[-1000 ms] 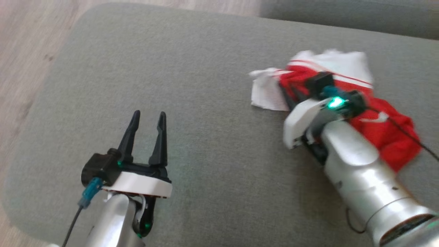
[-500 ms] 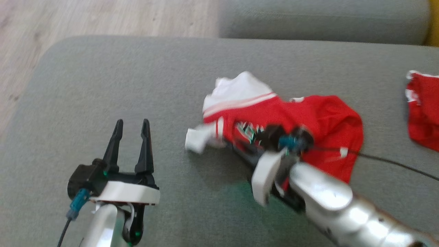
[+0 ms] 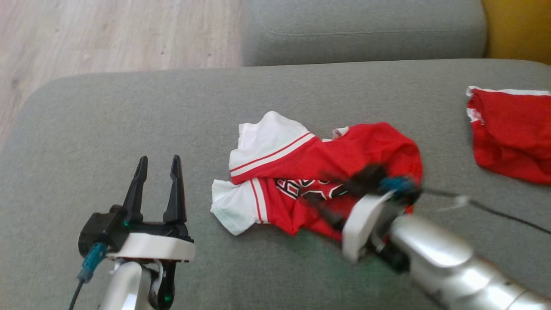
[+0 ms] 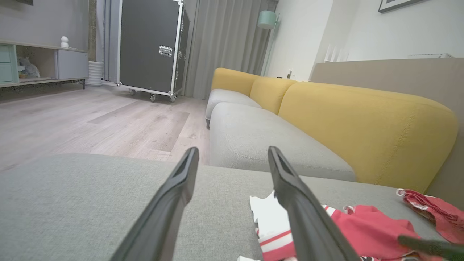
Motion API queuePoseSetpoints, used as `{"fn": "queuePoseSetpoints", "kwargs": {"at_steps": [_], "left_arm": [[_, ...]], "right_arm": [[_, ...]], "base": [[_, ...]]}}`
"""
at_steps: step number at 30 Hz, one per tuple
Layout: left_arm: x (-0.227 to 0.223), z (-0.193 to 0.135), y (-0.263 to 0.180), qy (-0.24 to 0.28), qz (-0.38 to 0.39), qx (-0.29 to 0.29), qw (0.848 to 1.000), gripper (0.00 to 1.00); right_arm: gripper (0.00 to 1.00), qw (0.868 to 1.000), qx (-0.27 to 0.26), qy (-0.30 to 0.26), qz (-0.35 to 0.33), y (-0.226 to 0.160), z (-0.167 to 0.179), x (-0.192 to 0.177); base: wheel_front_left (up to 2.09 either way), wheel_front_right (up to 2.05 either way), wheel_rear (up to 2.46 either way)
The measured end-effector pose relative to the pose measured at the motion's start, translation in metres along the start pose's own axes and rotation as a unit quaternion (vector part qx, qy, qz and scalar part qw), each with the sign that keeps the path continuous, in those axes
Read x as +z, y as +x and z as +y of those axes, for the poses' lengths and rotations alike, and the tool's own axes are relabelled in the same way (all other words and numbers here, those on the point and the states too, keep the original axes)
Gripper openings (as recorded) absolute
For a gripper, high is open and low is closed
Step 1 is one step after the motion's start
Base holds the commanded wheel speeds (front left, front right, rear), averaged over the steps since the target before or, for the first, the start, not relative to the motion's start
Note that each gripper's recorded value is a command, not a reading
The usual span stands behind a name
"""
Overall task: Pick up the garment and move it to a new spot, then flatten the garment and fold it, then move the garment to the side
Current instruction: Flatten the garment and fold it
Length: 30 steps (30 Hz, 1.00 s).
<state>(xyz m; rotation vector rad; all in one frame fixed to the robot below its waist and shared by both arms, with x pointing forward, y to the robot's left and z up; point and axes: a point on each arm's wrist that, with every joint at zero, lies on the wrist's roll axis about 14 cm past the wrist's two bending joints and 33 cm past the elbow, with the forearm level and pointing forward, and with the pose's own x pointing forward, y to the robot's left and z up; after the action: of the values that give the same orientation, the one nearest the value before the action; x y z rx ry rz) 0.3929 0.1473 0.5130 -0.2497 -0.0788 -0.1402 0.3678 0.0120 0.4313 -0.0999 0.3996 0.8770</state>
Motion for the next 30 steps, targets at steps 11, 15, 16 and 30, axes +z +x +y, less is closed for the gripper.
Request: {"fn": "queuePoseSetpoints", "kwargs": {"at_steps": [11,15,16,30], "left_arm": [[0.0,-0.017,0.009,-0.005,-0.004,-0.024,1.0,1.0],[-0.004,-0.023,0.014,-0.008,0.001,-0.033,0.999,1.0],[-0.005,-0.024,0.015,-0.008,0.003,-0.035,0.999,1.0],[-0.023,-0.025,0.016,-0.011,0.026,-0.039,0.999,1.0]], "right_arm": [[1.0,0.956,-0.2,0.059,-0.208,-0.071,-0.119,0.079],[1.0,0.936,-0.244,0.088,-0.239,-0.091,-0.12,0.065],[1.0,0.933,-0.253,0.096,-0.237,-0.094,-0.116,0.056],[1.0,0.93,-0.278,0.088,-0.222,-0.088,-0.11,0.035]], "base": [[0.0,0.0,0.0],[0.0,0.0,0.0],[0.0,0.0,0.0],[0.0,0.0,0.0]]}}
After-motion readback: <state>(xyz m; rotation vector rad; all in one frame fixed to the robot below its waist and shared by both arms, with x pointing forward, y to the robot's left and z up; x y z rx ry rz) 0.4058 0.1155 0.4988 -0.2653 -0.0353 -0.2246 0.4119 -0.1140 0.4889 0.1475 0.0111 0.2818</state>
